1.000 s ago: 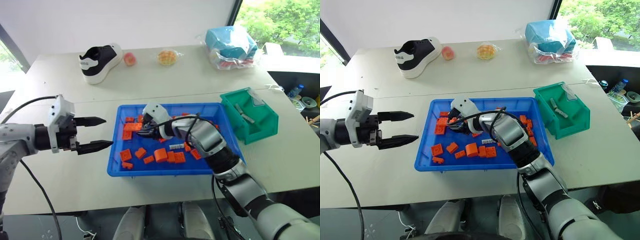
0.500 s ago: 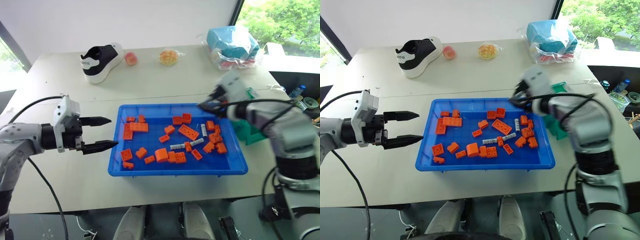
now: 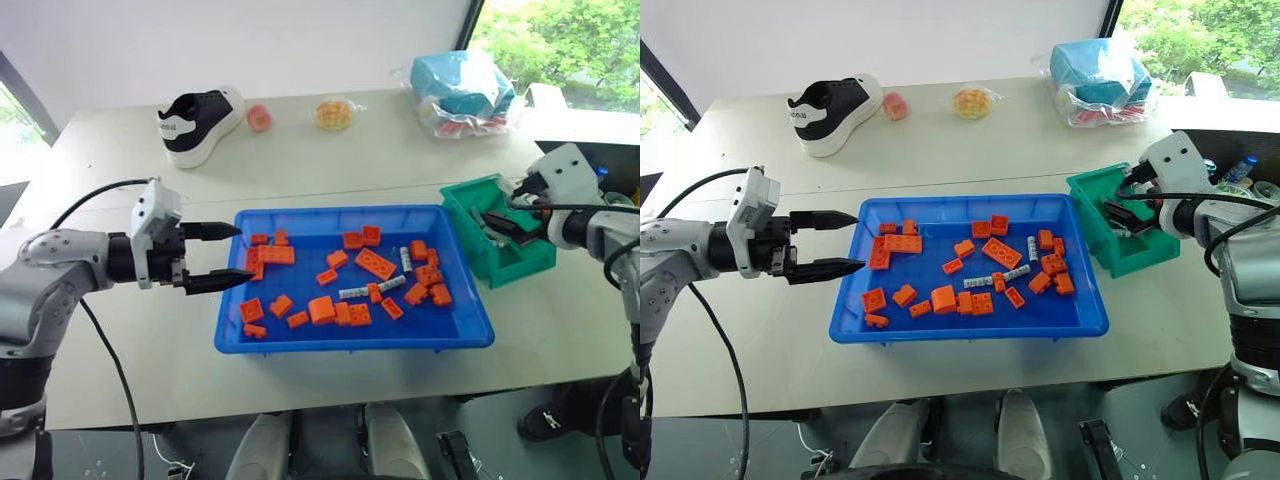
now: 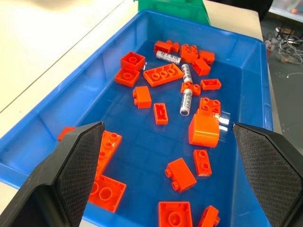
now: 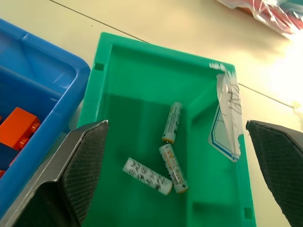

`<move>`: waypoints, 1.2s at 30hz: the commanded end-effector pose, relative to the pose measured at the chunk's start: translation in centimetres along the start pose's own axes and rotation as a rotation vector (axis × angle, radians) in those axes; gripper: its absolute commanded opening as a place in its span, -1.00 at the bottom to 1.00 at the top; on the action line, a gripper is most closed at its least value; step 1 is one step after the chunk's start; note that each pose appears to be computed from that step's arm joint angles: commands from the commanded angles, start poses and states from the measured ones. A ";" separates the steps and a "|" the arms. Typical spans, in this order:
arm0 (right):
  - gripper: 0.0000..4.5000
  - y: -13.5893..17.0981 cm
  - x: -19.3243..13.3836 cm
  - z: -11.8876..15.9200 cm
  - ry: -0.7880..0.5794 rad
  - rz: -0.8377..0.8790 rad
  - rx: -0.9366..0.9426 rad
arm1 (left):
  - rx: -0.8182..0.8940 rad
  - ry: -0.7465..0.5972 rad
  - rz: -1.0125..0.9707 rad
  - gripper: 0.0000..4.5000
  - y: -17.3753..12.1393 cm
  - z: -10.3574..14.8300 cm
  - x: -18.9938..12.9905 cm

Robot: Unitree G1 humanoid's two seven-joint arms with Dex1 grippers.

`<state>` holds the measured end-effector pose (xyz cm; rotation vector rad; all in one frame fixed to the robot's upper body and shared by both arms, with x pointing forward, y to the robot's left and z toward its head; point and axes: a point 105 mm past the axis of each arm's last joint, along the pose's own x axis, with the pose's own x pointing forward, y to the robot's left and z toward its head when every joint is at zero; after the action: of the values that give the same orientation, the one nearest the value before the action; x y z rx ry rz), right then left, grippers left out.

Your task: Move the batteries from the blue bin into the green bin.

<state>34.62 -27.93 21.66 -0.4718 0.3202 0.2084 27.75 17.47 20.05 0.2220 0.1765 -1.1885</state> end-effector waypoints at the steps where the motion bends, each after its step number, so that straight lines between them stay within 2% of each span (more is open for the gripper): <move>1: 0.99 1.8 -0.9 5.1 -0.185 0.081 -0.041 | 0.035 -0.013 -0.007 1.00 -0.2 0.8 -0.1; 3: 0.99 5.2 -1.4 6.4 -0.239 0.248 -0.062 | 0.033 -0.012 -0.004 1.00 -0.3 0.8 -0.2; 6: 0.99 9.9 -2.1 6.6 -0.258 0.491 -0.167 | 0.027 -0.011 -0.003 1.00 -0.4 0.8 -0.3; 12: 0.99 15.1 -0.5 4.5 -0.159 0.824 -0.347 | 0.026 -0.009 -0.023 1.00 -0.9 0.9 -0.1; 21: 0.99 19.0 2.6 2.0 -0.094 0.997 -0.489 | 0.027 0.023 -0.100 1.00 -3.5 0.8 0.0; 29: 0.99 20.6 3.7 -0.1 -0.074 1.019 -0.513 | 0.043 0.009 -0.098 1.00 -3.9 1.5 0.0; 32: 0.63 20.9 3.4 -0.9 -0.065 1.032 -0.510 | 0.046 0.004 -0.098 1.00 -3.9 1.6 0.1; 36: -0.27 21.2 2.1 -1.4 -0.065 1.070 -0.497 | 0.056 -0.004 -0.103 1.00 -3.7 2.0 0.3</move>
<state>30.96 -9.89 10.46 -0.7326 0.4465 1.3546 24.52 15.55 20.65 0.2390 0.1899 -1.2875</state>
